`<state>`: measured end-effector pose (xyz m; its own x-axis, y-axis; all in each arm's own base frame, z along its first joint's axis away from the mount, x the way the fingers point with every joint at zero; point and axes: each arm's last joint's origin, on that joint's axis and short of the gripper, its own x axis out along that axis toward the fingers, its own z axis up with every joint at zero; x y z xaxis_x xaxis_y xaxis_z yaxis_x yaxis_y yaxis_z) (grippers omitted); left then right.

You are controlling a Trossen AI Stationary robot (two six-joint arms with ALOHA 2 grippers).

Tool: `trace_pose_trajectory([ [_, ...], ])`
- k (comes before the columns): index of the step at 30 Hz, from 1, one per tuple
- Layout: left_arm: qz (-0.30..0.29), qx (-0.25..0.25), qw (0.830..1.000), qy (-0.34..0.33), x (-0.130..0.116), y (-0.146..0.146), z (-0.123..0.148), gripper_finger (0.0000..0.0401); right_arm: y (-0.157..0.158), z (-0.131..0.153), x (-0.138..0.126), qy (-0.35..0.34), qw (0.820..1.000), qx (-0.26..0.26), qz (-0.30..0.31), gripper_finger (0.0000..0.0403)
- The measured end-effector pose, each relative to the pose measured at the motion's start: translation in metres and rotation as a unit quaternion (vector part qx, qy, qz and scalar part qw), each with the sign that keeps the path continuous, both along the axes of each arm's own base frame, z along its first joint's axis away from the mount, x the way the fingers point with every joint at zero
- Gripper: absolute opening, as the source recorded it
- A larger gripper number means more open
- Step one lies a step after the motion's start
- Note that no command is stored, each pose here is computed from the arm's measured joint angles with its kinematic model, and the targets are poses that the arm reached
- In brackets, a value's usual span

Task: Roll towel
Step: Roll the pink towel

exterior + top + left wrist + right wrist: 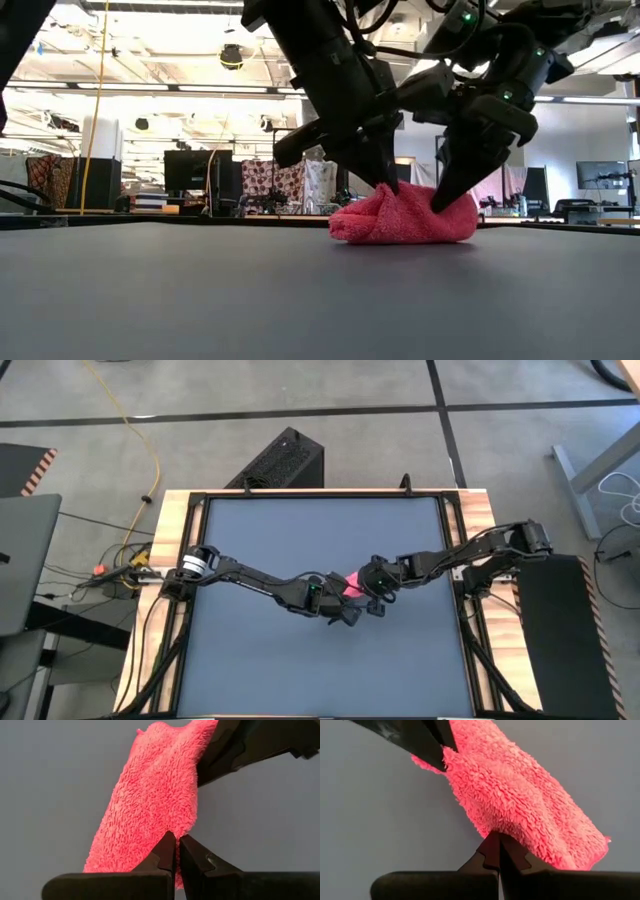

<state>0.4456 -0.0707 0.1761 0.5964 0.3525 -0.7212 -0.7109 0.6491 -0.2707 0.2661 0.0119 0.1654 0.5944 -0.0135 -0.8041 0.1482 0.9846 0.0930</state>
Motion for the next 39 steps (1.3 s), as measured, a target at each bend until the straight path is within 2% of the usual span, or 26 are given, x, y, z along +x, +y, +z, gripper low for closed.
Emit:
trace_pose_trajectory([
  [7, -0.002, 0.003, 1.0, 0.002, 0.0, 0.001, 0.0, 0.0, 0.0, 0.001, 0.0, 0.001, 1.0, -0.005, 0.01, 0.0018],
  [16, 0.001, 0.005, 1.0, 0.009, -0.001, 0.004, -0.001, 0.0, -0.002, 0.002, 0.002, -0.008, 0.999, -0.043, 0.009, 0.0018],
  [28, 0.008, 0.014, 1.0, 0.003, -0.001, 0.005, 0.003, 0.0, -0.003, 0.014, 0.006, -0.029, 0.995, -0.092, 0.038, 0.0018],
  [34, 0.026, 0.032, 0.999, -0.008, -0.006, 0.006, 0.016, 0.0, -0.013, 0.023, 0.006, -0.057, 0.995, -0.08, 0.028, 0.0018],
  [39, 0.061, 0.003, 0.997, -0.037, -0.013, 0.014, 0.018, 0.0, -0.032, 0.022, 0.006, -0.06, 0.998, -0.017, 0.01, 0.0018],
])
